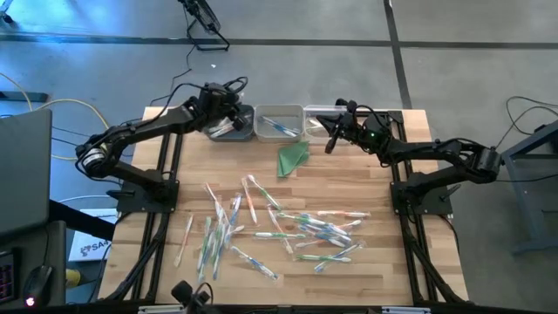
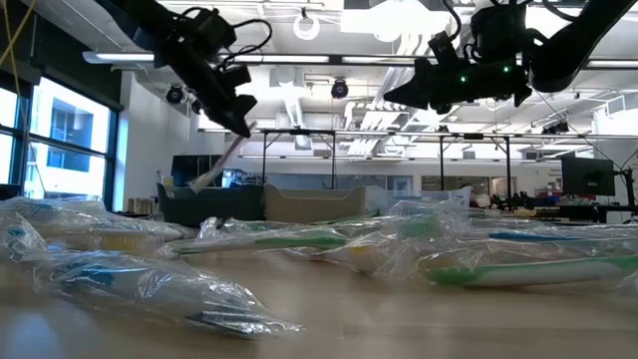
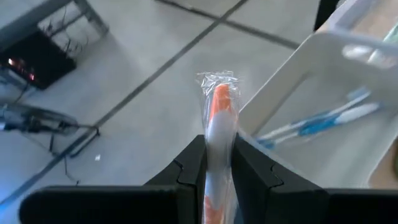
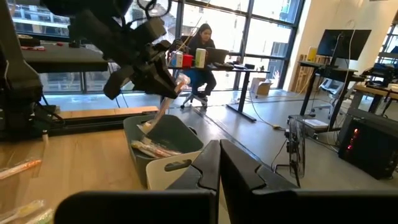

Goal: Pick & Place Toothbrushes
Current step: Put the orange toothbrush into the dark blue bin

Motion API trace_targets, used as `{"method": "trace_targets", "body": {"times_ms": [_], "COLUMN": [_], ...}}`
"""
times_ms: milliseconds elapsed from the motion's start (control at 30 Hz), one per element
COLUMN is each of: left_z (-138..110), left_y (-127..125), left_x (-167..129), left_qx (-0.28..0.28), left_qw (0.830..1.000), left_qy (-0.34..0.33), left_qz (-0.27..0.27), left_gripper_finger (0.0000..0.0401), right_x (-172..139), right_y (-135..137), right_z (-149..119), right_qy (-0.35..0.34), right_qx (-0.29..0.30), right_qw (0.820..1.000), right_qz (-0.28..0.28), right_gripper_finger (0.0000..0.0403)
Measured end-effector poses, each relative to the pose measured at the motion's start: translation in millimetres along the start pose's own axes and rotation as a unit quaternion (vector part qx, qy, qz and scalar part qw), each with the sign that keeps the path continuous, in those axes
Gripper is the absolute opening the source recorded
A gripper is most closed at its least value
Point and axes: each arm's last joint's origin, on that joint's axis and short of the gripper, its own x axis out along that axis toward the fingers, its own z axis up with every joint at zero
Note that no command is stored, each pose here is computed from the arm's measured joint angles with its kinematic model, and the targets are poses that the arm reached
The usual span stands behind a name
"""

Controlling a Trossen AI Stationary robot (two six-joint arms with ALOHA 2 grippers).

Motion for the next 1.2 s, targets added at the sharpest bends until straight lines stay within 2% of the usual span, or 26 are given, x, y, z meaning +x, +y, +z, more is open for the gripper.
{"method": "trace_targets", "body": {"times_ms": [200, 433, 1200], "left_z": [-9, -14, -37], "left_y": [9, 8, -7], "left_x": [2, 2, 42], "left_qx": [-0.002, -0.005, 0.028], "left_qw": [0.999, 0.998, 0.991], "left_qy": [0.04, 0.065, 0.131], "left_qz": [0.009, 0.005, -0.01], "left_gripper_finger": [0.0058, 0.0058, 0.0058], "right_x": [0, 0, 0], "right_y": [0, 0, 0], "right_z": [-1, -1, -4], "right_qy": [0.006, 0.007, 0.02], "right_qx": [0.0, 0.001, 0.0], "right_qw": [1.0, 1.0, 1.0], "right_qz": [0.001, 0.001, -0.007], "right_gripper_finger": [0.0003, 0.0003, 0.0003]}}
